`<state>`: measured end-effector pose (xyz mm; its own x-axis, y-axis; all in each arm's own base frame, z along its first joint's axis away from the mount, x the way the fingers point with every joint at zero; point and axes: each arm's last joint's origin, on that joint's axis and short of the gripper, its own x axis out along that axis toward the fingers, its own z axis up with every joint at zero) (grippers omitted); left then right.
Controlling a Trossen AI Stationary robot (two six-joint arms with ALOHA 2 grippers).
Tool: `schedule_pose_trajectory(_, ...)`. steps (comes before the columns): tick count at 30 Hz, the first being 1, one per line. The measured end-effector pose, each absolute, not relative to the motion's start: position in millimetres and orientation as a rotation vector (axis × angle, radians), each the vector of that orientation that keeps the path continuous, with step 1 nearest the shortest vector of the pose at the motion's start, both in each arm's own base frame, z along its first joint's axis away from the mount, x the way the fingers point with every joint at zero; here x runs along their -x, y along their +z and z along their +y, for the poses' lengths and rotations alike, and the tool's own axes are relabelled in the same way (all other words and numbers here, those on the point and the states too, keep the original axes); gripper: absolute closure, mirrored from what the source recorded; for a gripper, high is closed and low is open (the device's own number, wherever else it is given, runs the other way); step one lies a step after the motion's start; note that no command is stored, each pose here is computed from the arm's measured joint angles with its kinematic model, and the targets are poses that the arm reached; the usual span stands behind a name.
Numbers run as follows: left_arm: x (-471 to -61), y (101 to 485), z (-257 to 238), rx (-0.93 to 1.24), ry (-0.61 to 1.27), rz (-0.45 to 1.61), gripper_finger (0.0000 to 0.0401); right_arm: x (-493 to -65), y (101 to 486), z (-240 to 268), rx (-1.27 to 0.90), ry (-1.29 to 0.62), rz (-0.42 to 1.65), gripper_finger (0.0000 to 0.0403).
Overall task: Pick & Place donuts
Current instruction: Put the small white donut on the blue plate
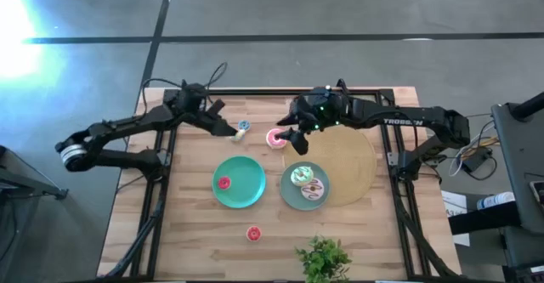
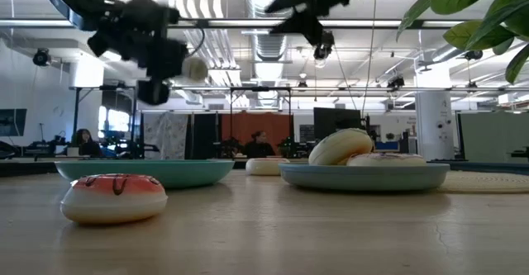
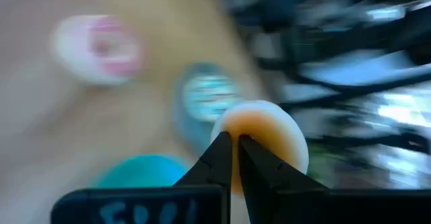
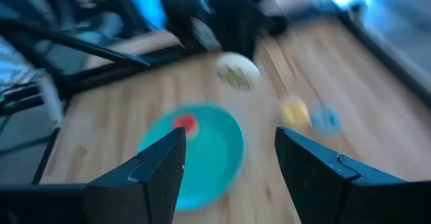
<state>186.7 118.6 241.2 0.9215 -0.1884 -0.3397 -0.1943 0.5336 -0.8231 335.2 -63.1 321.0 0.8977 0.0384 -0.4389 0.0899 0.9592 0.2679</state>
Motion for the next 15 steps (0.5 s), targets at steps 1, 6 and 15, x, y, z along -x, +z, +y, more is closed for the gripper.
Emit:
schedule_pose_trajectory(1,-188,248,118,1.030,-0.065,0.379,0.0401,-338,324,-58,-0.208,0.008,0.423,0.0184)
schedule_pose_trajectory(6,-196,264,117,1.096,-0.196,0.294,0.0401,-344,331,-31,0.252,0.072,0.347,0.0184)
schedule_pose_trajectory(15,-224,269,98,1.052,-0.246,0.338,0.0401,-344,330,-30,0.241,-0.012,0.369,0.0184)
